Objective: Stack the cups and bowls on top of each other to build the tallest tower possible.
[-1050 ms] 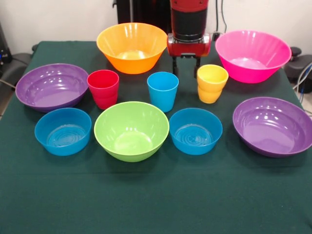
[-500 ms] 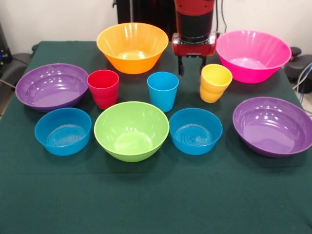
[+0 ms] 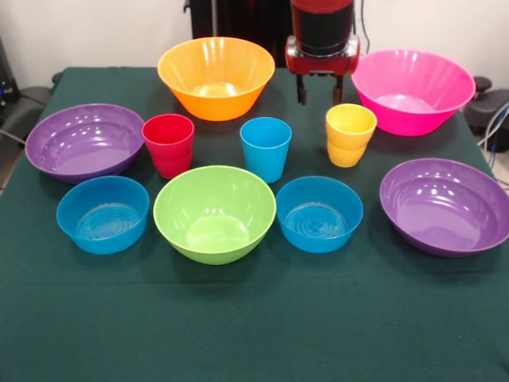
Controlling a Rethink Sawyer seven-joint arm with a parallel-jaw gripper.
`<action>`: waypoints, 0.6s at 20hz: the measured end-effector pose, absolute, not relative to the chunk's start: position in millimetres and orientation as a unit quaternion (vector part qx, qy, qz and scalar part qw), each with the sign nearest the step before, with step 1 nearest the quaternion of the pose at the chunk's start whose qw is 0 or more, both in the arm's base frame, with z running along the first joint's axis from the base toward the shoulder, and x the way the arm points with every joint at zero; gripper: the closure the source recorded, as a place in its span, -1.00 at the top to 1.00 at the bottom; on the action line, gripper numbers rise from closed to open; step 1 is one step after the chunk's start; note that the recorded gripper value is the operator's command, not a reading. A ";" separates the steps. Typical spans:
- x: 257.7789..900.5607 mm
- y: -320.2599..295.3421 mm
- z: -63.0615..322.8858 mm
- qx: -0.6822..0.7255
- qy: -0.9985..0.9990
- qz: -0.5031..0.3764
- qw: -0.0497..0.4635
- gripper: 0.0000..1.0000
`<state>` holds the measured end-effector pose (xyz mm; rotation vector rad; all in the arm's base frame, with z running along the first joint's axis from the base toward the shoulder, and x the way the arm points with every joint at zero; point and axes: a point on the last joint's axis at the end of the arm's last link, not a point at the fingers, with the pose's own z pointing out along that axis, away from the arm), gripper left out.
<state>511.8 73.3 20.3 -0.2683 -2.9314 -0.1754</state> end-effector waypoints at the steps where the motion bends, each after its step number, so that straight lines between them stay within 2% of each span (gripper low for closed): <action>1: 512.8 73.0 24.3 -0.092 -0.989 -0.060 0.100 1.00; 6: 517.7 71.1 36.9 -0.092 -0.988 -0.060 0.106 1.00; 12: 535.7 66.2 44.2 -0.093 -0.990 -0.057 0.087 1.00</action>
